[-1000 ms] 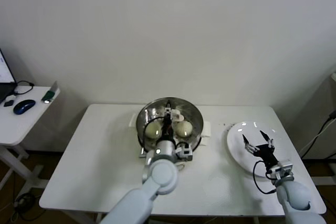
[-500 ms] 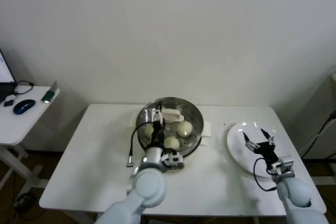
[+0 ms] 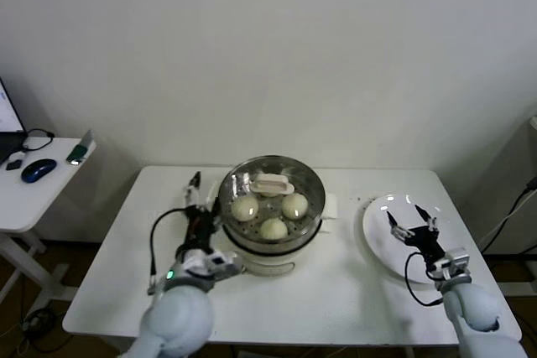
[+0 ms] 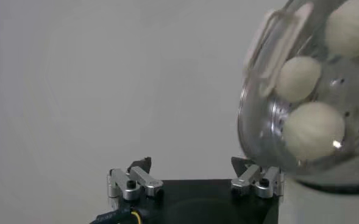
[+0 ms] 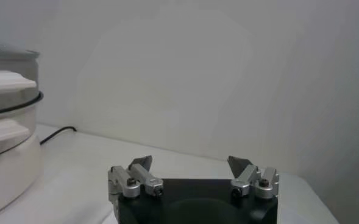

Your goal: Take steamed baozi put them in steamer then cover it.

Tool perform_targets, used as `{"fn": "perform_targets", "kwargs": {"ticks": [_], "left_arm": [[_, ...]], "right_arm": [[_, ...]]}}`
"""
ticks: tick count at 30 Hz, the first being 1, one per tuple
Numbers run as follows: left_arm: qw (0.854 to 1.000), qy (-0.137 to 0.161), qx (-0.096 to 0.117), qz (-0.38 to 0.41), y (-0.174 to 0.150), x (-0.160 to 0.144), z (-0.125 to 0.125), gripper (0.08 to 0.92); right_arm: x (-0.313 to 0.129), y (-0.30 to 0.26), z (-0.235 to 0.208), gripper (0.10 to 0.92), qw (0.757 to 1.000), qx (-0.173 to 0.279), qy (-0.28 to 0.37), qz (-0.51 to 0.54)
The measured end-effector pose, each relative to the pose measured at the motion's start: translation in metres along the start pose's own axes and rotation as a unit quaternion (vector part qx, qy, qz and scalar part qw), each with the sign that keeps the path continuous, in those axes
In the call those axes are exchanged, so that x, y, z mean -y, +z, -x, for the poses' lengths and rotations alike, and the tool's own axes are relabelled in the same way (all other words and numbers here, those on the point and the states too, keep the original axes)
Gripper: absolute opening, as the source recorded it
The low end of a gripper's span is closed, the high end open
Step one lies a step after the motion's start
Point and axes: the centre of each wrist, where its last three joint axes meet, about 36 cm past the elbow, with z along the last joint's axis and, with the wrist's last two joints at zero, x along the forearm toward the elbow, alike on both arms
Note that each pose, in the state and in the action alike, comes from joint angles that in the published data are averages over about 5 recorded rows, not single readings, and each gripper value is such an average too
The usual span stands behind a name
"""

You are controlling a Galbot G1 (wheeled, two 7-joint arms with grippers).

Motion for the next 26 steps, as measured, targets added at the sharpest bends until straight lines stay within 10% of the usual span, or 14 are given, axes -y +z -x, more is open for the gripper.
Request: {"fn": "perform_targets", "kwargs": {"ticks": [5,11,26], "left_arm": [[0.995,0.02,-0.015,-0.095,0.04,-0.01,-0.003,0.823],[0.973,0.031,0.016,-0.227,0.097,-0.006,-0.009,0.823],[0.91,-0.013,0.044,-0.413,0.176,0.034,-0.028,0.823]], "right_arm": [[-0.005,0.001,-0.004,0.823,1.0,0.002,-0.005,-0.002],[-0.012,0.004,-0.01,0.823,1.0,0.011,-0.008,-0.004],[-0.021,0.008,-0.025,0.823,1.0,0.026,-0.013,-0.004]]}}
